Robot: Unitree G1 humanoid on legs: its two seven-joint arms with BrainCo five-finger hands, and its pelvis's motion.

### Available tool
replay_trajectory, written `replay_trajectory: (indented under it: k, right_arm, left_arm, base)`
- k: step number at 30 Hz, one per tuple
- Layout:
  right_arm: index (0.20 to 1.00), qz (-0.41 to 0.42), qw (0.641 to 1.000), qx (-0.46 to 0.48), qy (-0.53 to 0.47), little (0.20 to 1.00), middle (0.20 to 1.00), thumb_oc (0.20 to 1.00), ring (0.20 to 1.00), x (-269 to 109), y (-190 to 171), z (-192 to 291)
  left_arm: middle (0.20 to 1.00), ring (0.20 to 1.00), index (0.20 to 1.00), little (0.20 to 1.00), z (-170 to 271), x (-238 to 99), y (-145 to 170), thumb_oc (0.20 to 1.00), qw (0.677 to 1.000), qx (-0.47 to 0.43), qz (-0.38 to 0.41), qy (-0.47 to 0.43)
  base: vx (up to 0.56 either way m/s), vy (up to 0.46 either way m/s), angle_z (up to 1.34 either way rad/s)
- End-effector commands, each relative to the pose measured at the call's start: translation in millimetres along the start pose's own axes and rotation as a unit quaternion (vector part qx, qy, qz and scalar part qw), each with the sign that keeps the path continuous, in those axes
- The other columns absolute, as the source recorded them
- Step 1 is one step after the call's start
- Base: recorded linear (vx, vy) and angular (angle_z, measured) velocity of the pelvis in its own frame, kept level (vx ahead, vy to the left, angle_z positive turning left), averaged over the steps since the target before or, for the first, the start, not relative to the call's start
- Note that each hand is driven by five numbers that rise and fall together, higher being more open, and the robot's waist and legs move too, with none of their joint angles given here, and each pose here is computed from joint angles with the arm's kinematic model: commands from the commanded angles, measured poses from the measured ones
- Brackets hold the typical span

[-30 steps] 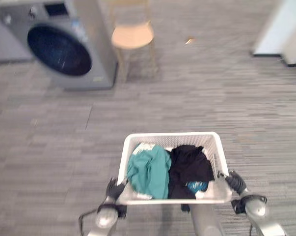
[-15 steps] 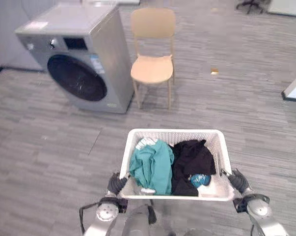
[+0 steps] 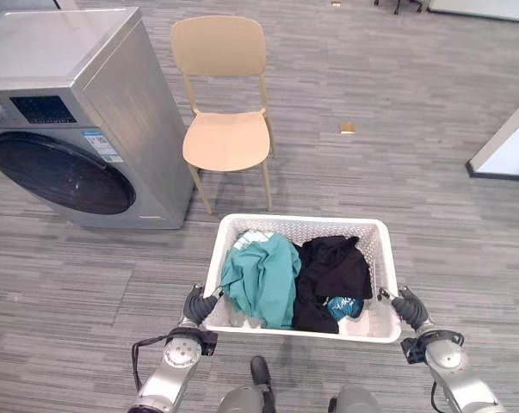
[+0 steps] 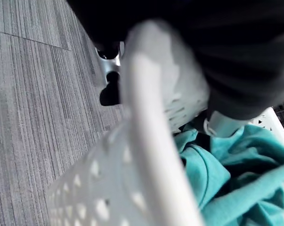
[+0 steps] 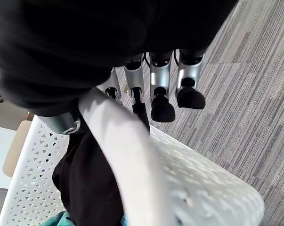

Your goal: Grab the laundry basket,head to the washer,open it,put in the laundry and shut it.

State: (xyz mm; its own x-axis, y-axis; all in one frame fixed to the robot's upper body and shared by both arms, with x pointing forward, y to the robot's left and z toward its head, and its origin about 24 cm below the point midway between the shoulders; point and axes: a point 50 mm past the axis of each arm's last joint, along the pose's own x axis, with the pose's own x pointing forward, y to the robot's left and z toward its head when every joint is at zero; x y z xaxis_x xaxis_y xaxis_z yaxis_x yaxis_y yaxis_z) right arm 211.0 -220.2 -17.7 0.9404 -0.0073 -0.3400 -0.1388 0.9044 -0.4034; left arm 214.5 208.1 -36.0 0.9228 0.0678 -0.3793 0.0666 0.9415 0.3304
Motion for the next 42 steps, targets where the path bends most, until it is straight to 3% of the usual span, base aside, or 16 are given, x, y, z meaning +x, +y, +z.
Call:
replay_trajectory:
  k: [1, 13, 28, 42]
  right_arm:
    - [0.200, -0.011, 0.993, 0.058, -0.107, 0.200, 0.200, 0.200, 0.200, 8.2, -7.5, 39.6]
    - [0.200, -0.045, 0.996, 0.038, -0.060, 0.200, 0.200, 0.200, 0.200, -2.5, -29.3, 15.6]
    - [0.200, -0.046, 0.997, 0.047, -0.043, 0.200, 0.200, 0.200, 0.200, -6.8, -24.1, 5.8]
    - [0.200, -0.016, 0.996, 0.049, -0.078, 0.200, 0.200, 0.200, 0.200, 8.9, -10.6, 28.4]
  left_arm:
    - [0.200, 0.200, 0.200, 0.200, 24.6, -5.1, 6.5, 0.200, 0.996, -0.038, -0.001, -0.081]
    - [0.200, 0.200, 0.200, 0.200, 20.1, -5.9, -5.5, 0.200, 0.996, -0.038, -0.028, -0.071]
    - [0.200, 0.200, 0.200, 0.200, 24.9, -6.8, 0.0, 0.200, 0.996, -0.027, -0.026, -0.080]
    - [0.200, 0.200, 0.200, 0.200, 31.7, 0.5, 12.4, 0.200, 0.996, -0.004, -0.010, -0.088]
  base:
    - [0.24, -0.004, 0.24]
    - [0.23, -0.056, 0.87]
    - [0.35, 0.198, -0.20]
    - [0.34, 0.258, -0.03]
